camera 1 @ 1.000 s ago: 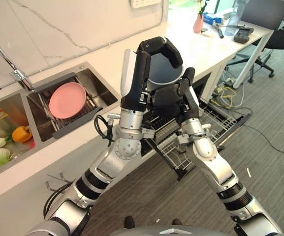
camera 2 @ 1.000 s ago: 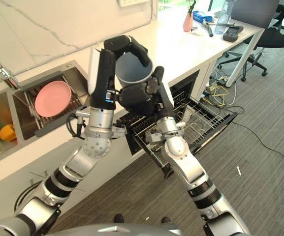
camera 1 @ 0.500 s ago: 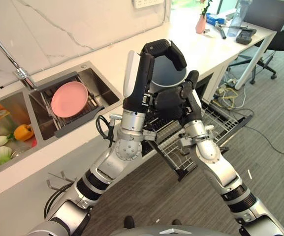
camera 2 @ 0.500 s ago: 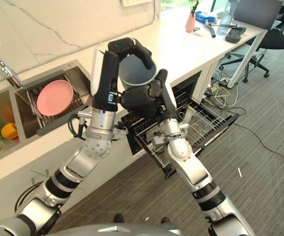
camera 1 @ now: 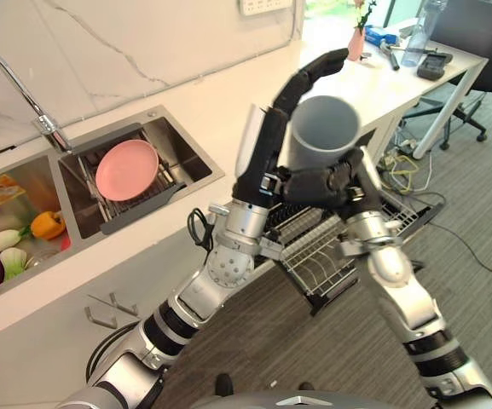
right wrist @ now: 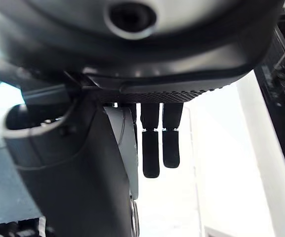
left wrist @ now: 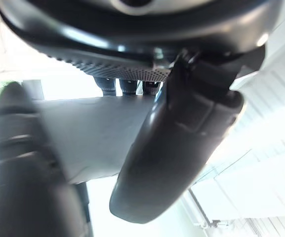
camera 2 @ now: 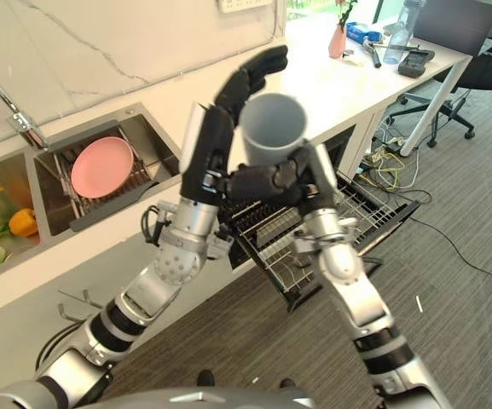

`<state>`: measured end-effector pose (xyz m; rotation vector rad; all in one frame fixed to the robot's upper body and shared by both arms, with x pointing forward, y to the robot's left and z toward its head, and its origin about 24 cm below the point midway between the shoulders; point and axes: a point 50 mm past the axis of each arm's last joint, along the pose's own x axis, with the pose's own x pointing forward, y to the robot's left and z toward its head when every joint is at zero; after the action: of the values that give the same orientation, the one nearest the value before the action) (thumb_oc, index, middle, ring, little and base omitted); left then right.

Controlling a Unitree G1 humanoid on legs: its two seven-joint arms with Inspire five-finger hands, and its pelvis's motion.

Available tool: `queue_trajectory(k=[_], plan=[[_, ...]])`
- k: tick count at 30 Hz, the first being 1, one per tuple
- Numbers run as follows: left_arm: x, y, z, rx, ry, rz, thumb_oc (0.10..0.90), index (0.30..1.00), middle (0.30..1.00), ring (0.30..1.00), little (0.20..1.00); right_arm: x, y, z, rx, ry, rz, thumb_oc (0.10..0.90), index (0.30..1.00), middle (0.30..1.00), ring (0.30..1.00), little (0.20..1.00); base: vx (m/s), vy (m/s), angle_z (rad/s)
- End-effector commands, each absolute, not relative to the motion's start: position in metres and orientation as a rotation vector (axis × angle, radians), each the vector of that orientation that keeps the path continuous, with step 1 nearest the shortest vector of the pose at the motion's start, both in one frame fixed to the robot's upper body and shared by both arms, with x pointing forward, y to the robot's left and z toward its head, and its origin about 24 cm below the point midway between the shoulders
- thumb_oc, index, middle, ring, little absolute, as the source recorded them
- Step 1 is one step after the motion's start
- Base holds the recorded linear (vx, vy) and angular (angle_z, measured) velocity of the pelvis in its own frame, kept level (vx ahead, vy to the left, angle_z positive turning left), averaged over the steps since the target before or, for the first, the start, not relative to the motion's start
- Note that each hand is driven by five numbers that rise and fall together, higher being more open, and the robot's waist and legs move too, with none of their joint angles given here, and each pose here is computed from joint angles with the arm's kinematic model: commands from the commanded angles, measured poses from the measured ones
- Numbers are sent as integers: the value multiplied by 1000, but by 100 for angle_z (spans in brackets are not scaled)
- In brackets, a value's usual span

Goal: Place the dishes in the dishwasher.

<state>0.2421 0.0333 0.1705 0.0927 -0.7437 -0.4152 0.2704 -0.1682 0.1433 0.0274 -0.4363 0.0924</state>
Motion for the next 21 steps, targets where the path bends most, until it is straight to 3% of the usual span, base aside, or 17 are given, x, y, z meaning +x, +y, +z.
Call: queue_trajectory(k=[1, 4, 10, 12, 13, 17, 21], plan=[[242, 4, 156, 94, -670, -598, 800, 900, 900, 900, 900, 236, -171, 243, 165, -1044, 138, 400, 300, 300, 300, 300, -2, 21, -3], [242, 2, 143, 99, -593, -647, 800, 900, 900, 900, 900, 244, -183, 231, 93, -935, 133, 400, 300, 300, 300, 300, 2, 10, -2], [238, 5, 96, 180, -351, -806, 800, 900, 900, 900, 900, 274, -237, 191, -453, -439, 65, 400, 300, 300, 300, 300, 0, 0, 0], [238, 5, 96, 180, -352, -805, 800, 900, 900, 900, 900, 275, -237, 191, -454, -439, 66, 400, 300, 300, 300, 300, 0, 0, 0], [237, 13, 80, 207, -286, -800, 800, 900, 900, 900, 900, 278, -253, 172, -584, -249, 81, 400, 300, 300, 300, 300, 0, 0, 0], [234, 41, 41, 241, -132, -669, 800, 900, 900, 900, 900, 269, -288, 138, -808, 53, 112, 400, 300, 300, 300, 300, 1, 2, 2], [222, 70, 9, 265, 12, -590, 800, 900, 900, 900, 900, 255, -312, 106, -812, 214, 100, 400, 300, 300, 300, 300, 9, -2, 11]])
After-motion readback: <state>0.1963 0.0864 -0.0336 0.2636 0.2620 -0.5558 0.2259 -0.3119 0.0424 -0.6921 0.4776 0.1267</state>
